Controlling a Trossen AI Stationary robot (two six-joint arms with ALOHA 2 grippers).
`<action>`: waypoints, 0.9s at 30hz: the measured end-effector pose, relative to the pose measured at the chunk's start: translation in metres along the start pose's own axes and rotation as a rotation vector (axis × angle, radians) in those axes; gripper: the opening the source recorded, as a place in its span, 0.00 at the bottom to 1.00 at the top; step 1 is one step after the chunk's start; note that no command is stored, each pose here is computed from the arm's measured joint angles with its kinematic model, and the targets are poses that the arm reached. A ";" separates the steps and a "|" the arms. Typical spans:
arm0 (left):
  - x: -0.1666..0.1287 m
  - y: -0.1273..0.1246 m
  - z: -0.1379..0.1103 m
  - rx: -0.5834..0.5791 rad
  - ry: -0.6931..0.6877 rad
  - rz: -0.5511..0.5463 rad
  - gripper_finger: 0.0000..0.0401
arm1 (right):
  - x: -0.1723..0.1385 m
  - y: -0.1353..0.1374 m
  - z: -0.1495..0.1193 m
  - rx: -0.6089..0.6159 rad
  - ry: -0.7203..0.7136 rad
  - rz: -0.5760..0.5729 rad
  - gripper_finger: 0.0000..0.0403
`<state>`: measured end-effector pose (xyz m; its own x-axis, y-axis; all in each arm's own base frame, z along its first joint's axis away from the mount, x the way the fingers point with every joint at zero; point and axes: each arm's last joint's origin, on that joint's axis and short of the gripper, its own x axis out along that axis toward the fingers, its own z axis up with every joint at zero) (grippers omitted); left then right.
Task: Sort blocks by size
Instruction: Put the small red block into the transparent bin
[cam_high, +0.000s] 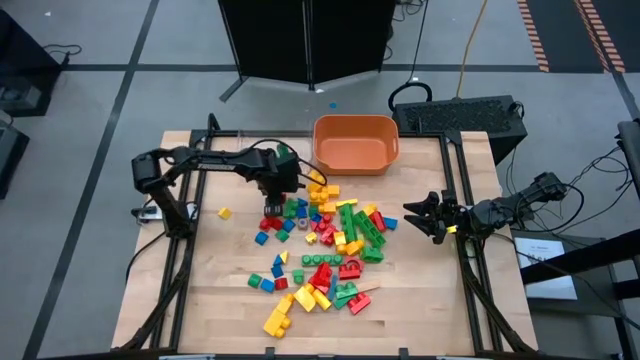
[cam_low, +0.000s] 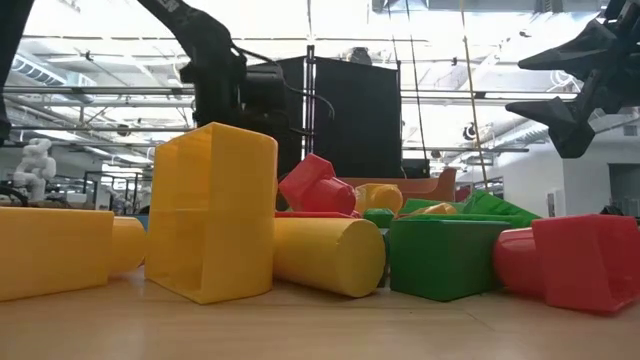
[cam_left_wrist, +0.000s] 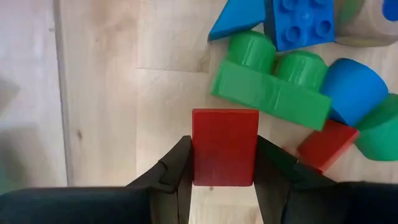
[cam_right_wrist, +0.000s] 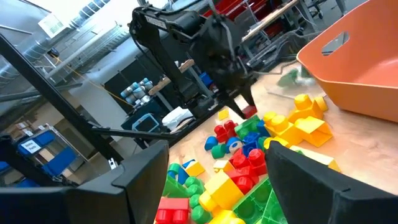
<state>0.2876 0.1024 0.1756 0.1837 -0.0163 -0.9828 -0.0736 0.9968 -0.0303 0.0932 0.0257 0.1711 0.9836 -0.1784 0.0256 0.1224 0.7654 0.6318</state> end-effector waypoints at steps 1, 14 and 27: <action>-0.004 -0.001 0.000 0.003 -0.008 0.013 0.30 | 0.000 0.000 0.000 -0.002 0.000 0.000 0.65; -0.087 -0.002 -0.010 -0.135 -0.212 0.273 0.30 | 0.000 0.000 0.000 -0.007 0.000 0.000 0.65; -0.090 0.081 -0.030 -0.573 -0.329 0.608 0.30 | 0.000 0.000 0.000 -0.009 -0.003 -0.003 0.65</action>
<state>0.2357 0.1824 0.2566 0.2182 0.6130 -0.7594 -0.7118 0.6323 0.3059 0.0931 0.0256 0.1711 0.9829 -0.1823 0.0261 0.1264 0.7707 0.6245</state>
